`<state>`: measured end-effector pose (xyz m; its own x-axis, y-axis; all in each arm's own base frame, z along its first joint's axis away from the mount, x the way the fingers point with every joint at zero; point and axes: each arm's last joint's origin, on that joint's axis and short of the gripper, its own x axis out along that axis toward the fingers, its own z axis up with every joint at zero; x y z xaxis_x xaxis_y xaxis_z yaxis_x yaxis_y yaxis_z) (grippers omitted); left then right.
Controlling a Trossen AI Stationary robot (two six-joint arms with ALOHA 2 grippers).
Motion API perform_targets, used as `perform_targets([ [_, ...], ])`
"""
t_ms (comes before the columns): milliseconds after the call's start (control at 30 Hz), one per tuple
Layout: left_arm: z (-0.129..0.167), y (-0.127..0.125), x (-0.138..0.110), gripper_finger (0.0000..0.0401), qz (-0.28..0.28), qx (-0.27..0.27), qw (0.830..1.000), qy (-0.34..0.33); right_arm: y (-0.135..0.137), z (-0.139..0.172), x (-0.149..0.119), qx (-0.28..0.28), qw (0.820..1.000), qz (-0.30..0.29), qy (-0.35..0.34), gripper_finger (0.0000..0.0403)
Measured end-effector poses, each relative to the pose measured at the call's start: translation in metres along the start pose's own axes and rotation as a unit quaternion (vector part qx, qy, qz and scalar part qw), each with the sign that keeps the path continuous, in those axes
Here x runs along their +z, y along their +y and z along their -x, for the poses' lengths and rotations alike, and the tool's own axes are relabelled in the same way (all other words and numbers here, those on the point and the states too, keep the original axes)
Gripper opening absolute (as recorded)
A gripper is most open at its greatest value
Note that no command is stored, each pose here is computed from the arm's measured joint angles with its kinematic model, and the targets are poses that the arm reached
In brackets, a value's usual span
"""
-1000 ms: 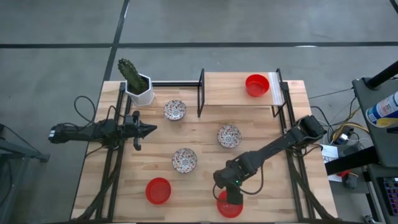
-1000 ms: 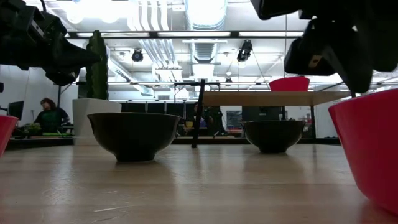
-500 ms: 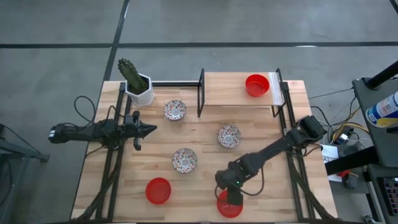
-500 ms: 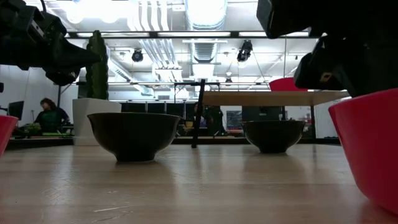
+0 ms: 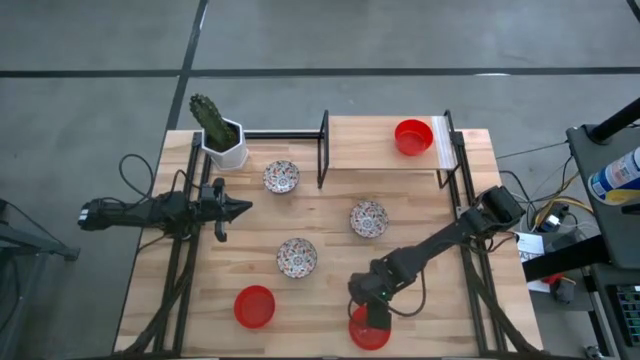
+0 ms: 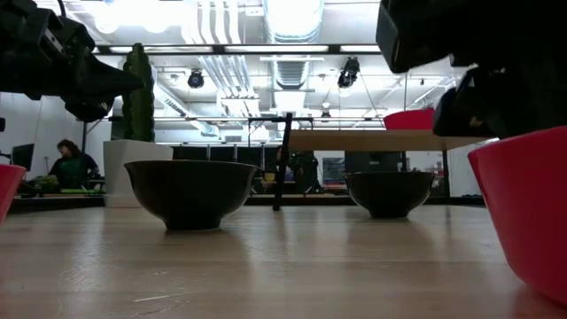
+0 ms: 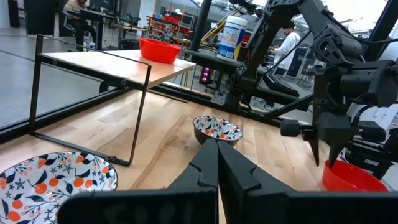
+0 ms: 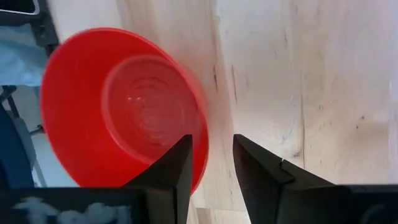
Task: Pick & Place Mini bowls
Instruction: Stack the red bowl on top of the other red bowl on the shelf
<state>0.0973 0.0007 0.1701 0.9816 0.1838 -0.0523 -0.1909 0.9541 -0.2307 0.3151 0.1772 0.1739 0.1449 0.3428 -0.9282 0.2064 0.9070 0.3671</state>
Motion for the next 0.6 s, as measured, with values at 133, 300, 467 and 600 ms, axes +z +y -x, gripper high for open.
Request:
perform_targets([
  [133, 0.0, 0.0, 0.0001, 0.0, 0.0, 0.0, 1.0, 0.0, -0.0021, -0.0042, -0.0021, 0.001, 1.0, -0.029, -0.001, 0.0111],
  [300, 0.0, 0.0, 0.0, 0.0, 0.0, 0.0, 1.0, 0.0, -0.0022, -0.0054, -0.0038, -0.001, 0.999, -0.046, 0.001, 0.0103],
  [467, 0.0, 0.0, 0.0001, 0.0, 0.0, 0.0, 1.0, 0.0, -0.0019, -0.0054, -0.0035, 0.0, 0.999, -0.046, -0.001, 0.0081],
  [600, 0.0, 0.0, 0.0, 0.0, 0.0, 0.0, 1.0, 0.0, -0.0025, -0.0065, -0.0036, 0.002, 0.998, -0.059, -0.003, 0.0057],
])
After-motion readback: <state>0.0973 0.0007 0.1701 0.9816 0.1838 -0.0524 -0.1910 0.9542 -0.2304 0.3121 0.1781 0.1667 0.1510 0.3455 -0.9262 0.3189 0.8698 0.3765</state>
